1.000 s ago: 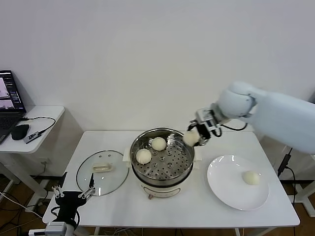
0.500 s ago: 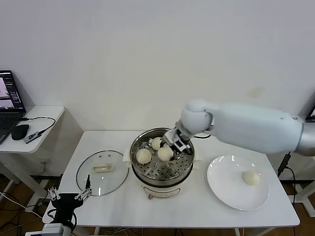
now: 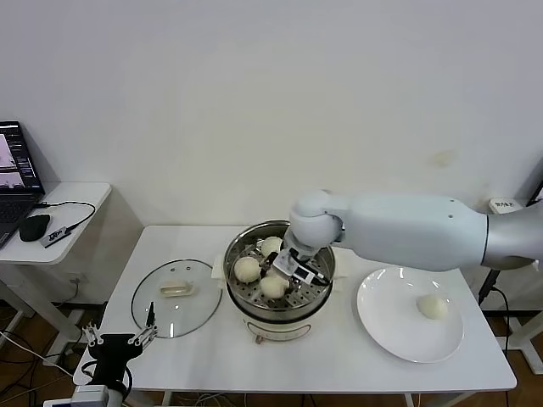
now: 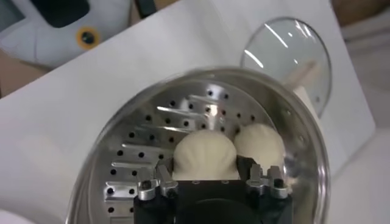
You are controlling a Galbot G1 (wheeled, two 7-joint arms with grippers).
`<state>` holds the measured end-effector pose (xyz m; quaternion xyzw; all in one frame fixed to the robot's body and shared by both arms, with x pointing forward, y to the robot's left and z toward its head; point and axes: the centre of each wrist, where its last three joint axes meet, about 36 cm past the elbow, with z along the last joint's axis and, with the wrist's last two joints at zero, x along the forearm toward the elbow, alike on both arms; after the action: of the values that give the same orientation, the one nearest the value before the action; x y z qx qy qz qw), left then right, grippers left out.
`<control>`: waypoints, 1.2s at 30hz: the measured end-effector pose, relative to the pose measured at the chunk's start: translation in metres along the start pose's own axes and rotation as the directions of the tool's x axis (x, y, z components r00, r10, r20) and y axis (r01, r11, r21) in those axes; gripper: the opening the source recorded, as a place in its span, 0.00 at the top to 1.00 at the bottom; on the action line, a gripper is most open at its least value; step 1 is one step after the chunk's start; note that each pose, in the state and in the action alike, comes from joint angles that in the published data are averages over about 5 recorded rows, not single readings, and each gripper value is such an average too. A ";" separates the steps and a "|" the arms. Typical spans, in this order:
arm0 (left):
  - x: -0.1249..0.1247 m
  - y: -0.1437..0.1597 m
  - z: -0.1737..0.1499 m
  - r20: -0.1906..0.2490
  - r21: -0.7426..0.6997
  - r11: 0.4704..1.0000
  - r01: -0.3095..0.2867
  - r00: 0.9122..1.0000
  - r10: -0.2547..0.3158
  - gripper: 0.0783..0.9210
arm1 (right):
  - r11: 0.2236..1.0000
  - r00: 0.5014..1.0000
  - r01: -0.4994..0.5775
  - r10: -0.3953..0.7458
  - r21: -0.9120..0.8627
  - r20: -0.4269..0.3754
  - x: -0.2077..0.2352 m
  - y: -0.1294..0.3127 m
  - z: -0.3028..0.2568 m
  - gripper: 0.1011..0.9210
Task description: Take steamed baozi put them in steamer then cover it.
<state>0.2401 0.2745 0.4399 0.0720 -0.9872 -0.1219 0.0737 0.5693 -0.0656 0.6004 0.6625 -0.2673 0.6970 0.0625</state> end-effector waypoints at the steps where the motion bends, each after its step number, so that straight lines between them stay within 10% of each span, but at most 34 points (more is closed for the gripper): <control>1: 0.000 0.000 0.000 -0.001 0.000 1.000 0.000 1.000 0.000 0.12 | 1.000 1.000 0.003 -0.003 0.012 0.001 -0.001 0.000 -0.001 0.34; 15: 0.000 -0.001 0.001 -0.001 0.002 1.000 -0.001 1.000 0.001 0.12 | 0.997 1.000 -0.002 0.001 0.080 0.008 -0.004 0.002 0.004 0.13; 36: -0.005 0.000 -0.006 0.028 -0.012 1.000 -0.023 0.999 0.023 0.12 | 0.960 0.988 -0.146 0.131 -0.239 -0.079 0.075 0.040 0.057 0.12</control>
<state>0.2460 0.2738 0.4454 0.0584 -0.9882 -0.1279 0.0614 0.5940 -0.1458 0.6588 0.6075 -0.3946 0.6817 0.1028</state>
